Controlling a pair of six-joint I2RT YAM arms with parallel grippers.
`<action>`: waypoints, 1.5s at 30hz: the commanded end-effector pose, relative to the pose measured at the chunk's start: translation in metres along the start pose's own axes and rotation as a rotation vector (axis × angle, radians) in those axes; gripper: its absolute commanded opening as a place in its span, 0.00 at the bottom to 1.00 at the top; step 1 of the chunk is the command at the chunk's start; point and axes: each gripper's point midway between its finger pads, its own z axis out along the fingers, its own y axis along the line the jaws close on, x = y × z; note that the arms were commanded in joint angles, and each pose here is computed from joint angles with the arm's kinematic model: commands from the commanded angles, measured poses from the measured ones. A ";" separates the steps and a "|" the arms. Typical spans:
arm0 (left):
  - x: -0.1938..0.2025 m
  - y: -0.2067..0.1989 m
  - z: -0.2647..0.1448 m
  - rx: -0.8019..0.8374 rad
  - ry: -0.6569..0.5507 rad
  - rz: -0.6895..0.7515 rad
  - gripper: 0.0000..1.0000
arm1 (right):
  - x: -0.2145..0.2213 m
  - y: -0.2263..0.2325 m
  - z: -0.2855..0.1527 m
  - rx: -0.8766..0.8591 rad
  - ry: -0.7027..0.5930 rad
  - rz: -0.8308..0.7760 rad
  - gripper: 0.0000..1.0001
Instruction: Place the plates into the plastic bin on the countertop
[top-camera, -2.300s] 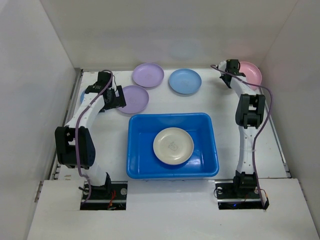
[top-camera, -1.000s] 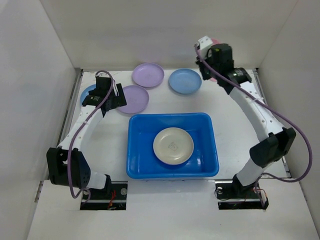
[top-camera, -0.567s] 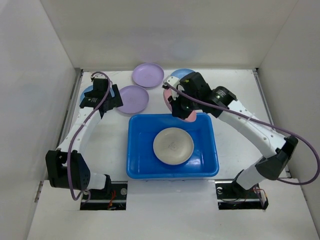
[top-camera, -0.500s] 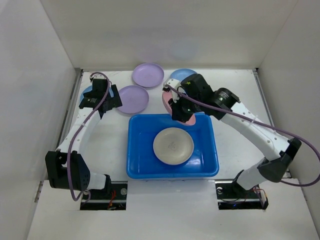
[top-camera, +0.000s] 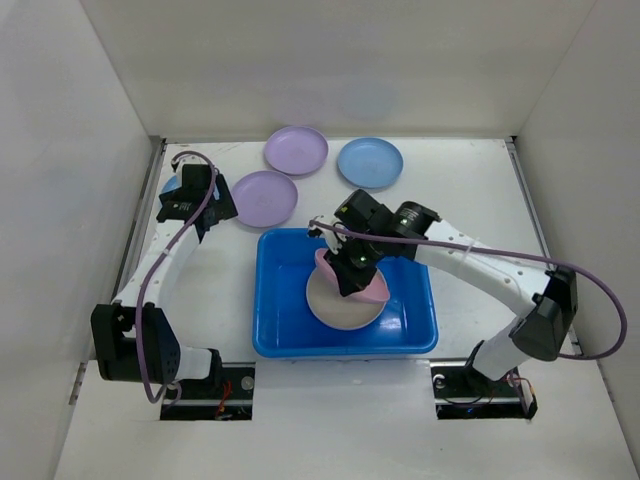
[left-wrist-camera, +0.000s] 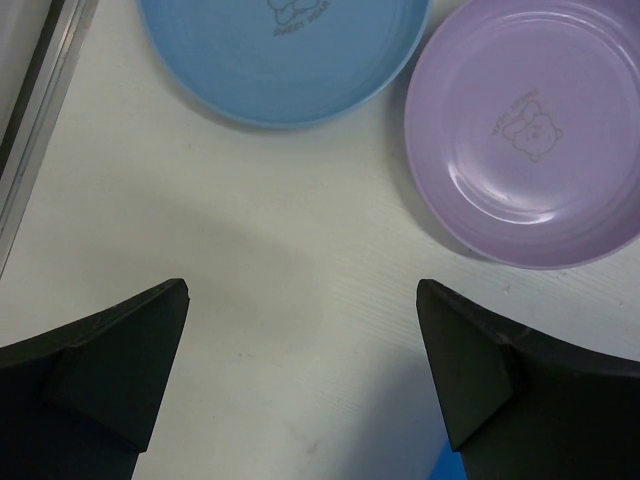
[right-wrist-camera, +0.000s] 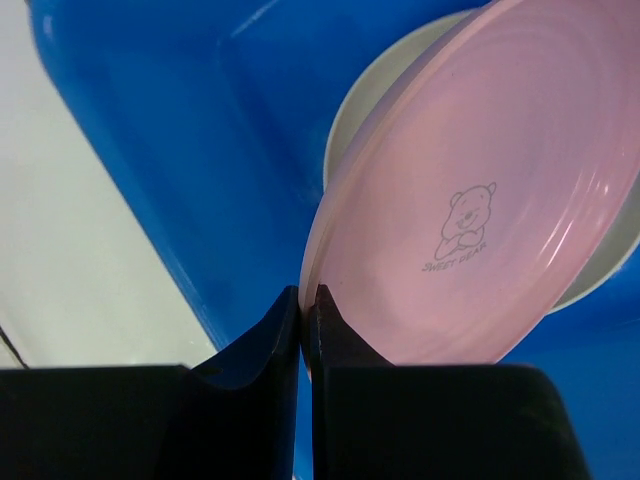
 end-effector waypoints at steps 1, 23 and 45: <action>-0.013 0.007 -0.006 -0.013 -0.065 -0.048 1.00 | -0.008 0.004 0.011 -0.002 -0.016 -0.027 0.03; -0.011 0.022 0.017 -0.055 -0.050 -0.142 1.00 | -0.026 -0.003 0.015 -0.051 -0.129 0.027 0.49; -0.019 0.052 0.130 -0.084 0.102 -0.510 0.75 | -0.048 -0.133 -0.122 0.254 -0.755 0.412 0.61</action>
